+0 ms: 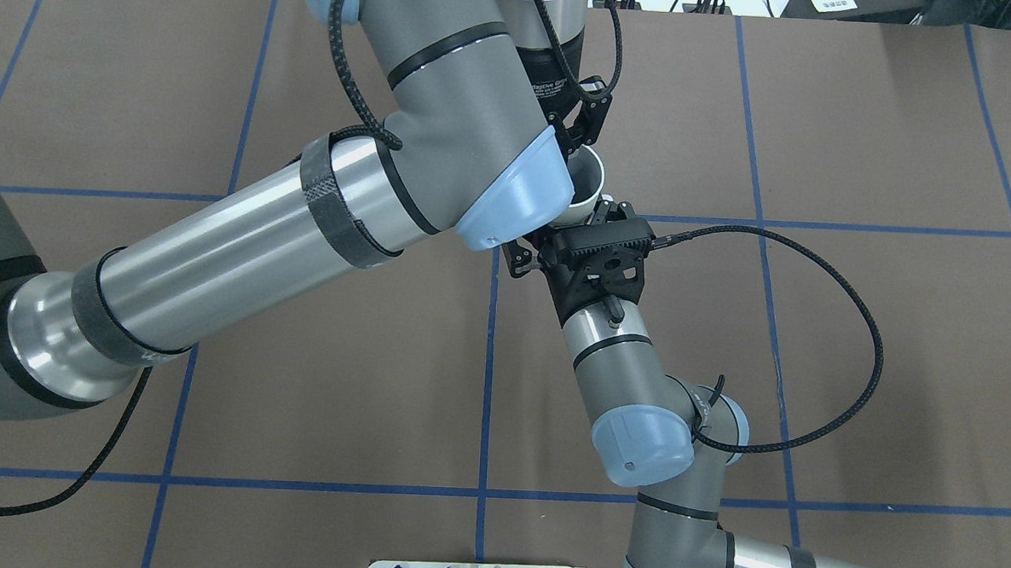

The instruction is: Left arm hands cup to right arm to dump lemon

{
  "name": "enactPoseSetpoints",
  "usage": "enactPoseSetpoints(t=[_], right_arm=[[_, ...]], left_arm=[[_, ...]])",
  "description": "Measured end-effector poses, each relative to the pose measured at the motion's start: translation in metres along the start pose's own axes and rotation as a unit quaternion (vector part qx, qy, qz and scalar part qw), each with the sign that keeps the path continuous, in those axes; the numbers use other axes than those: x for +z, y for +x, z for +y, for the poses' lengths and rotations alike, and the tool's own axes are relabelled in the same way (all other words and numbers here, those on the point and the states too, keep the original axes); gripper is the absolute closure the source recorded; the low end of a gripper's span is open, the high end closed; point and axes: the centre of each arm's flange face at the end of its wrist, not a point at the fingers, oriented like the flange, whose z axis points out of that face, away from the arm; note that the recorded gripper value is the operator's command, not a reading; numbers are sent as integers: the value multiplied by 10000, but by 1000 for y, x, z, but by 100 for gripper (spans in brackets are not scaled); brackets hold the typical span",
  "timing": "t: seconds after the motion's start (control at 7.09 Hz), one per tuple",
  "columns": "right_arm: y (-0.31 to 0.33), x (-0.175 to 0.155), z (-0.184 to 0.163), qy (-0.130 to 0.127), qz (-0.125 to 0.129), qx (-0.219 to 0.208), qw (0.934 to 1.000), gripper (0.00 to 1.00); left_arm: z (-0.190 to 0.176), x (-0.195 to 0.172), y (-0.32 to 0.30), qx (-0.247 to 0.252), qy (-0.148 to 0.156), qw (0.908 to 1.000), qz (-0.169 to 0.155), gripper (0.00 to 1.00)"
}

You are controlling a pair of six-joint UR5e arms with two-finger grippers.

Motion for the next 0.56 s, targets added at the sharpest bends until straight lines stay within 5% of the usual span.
enactPoseSetpoints(t=[0.56], right_arm=[[-5,-5,1,25,-24,52,10000,34]], left_arm=[[1,4,2,41,-60,10000,64,46]])
